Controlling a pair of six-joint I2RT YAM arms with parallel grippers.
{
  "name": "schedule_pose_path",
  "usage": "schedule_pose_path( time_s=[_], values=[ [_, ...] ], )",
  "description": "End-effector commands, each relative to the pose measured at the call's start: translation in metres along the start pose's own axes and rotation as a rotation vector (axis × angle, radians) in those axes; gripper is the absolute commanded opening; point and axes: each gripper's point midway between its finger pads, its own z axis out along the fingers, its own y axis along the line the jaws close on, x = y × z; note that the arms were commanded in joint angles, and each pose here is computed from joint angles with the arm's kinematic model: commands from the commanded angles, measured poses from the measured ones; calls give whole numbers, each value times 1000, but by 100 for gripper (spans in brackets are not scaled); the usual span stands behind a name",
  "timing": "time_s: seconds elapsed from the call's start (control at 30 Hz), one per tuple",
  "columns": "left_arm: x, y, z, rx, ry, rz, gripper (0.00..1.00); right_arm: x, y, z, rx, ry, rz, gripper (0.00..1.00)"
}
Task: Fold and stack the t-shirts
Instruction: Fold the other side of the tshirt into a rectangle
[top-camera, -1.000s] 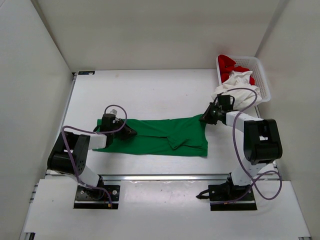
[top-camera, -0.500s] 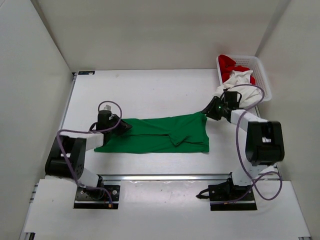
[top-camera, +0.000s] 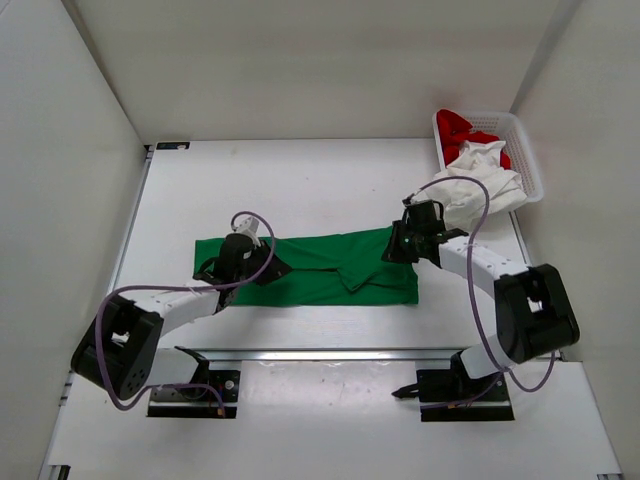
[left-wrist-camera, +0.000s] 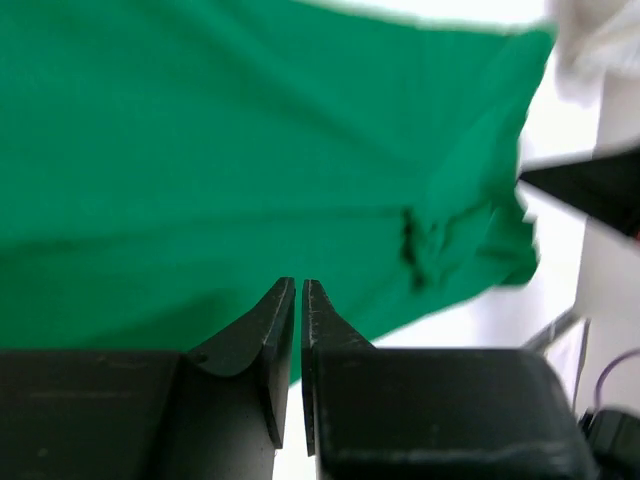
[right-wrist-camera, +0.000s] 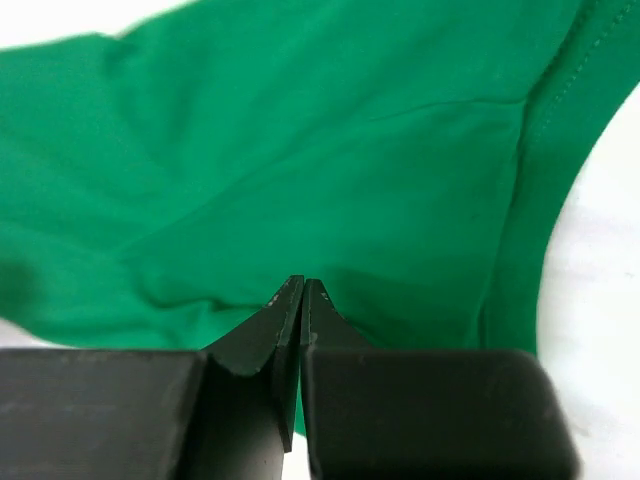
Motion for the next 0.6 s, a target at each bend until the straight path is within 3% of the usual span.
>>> schedule_pose_path(
  time_s=[0.0, 0.33, 0.57],
  values=[
    [14, -16, -8, 67, 35, 34, 20, -12, 1, 7, 36, 34, -92, 0],
    [12, -12, -15, 83, 11, 32, 20, 39, 13, 8, 4, 205, -137, 0],
    [12, -11, -16, 93, 12, 28, 20, 81, 35, -21, -72, 287, -193, 0]
  ],
)
